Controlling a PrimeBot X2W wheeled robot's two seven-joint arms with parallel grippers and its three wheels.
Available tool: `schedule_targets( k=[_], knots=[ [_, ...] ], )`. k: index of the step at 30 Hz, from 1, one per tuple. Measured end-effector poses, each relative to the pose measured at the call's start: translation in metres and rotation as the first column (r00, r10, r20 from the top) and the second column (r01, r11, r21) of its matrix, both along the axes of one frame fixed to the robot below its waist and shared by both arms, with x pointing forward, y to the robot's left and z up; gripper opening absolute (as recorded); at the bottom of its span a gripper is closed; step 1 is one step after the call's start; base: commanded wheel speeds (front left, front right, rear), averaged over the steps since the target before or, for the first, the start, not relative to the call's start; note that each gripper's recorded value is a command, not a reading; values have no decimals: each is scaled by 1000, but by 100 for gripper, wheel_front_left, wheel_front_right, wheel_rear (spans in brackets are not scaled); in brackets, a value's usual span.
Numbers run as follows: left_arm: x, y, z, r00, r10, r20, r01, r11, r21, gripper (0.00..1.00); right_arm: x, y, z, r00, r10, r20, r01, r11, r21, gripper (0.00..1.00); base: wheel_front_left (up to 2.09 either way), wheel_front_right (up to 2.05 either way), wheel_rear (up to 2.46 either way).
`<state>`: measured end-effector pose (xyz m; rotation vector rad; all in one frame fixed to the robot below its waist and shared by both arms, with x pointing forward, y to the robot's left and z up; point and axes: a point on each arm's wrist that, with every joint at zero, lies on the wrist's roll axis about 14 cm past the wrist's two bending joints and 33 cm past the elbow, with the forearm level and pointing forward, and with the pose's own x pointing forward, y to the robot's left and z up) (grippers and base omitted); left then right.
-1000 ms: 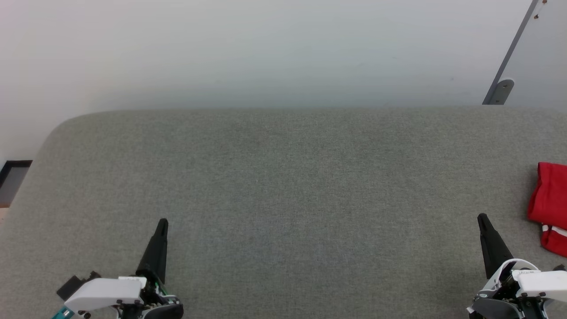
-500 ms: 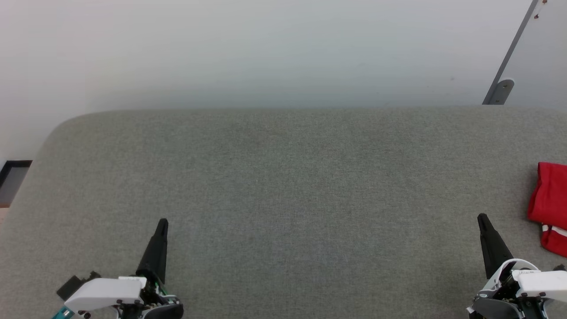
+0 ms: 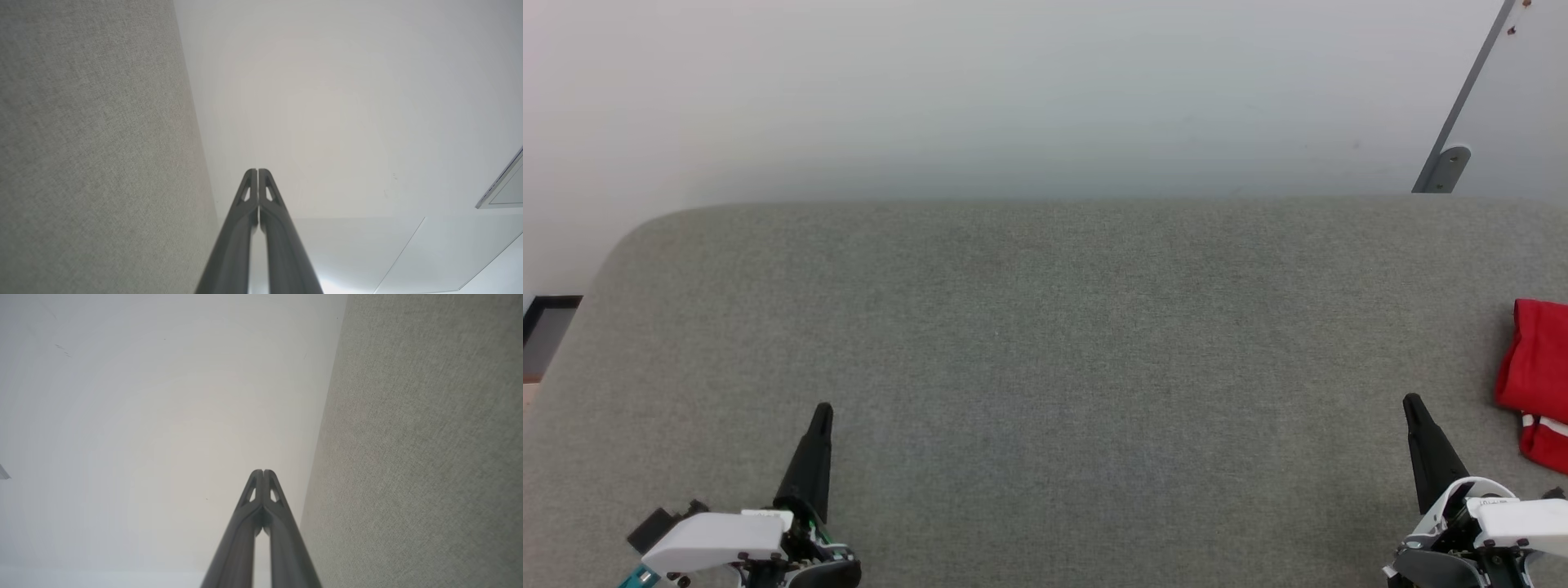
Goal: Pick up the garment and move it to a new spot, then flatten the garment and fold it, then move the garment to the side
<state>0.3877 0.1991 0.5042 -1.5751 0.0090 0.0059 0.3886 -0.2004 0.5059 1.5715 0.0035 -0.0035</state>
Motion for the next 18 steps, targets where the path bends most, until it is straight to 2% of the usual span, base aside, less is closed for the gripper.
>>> schedule_targets(
  k=[18],
  knots=[
    [0, 0, 0, 1000, 0, 0, 0, 1000, 0, 0, 0, 0, 0, 1000, 0, 0, 0, 1000, 0, 0, 0, 0, 0]
  ],
)
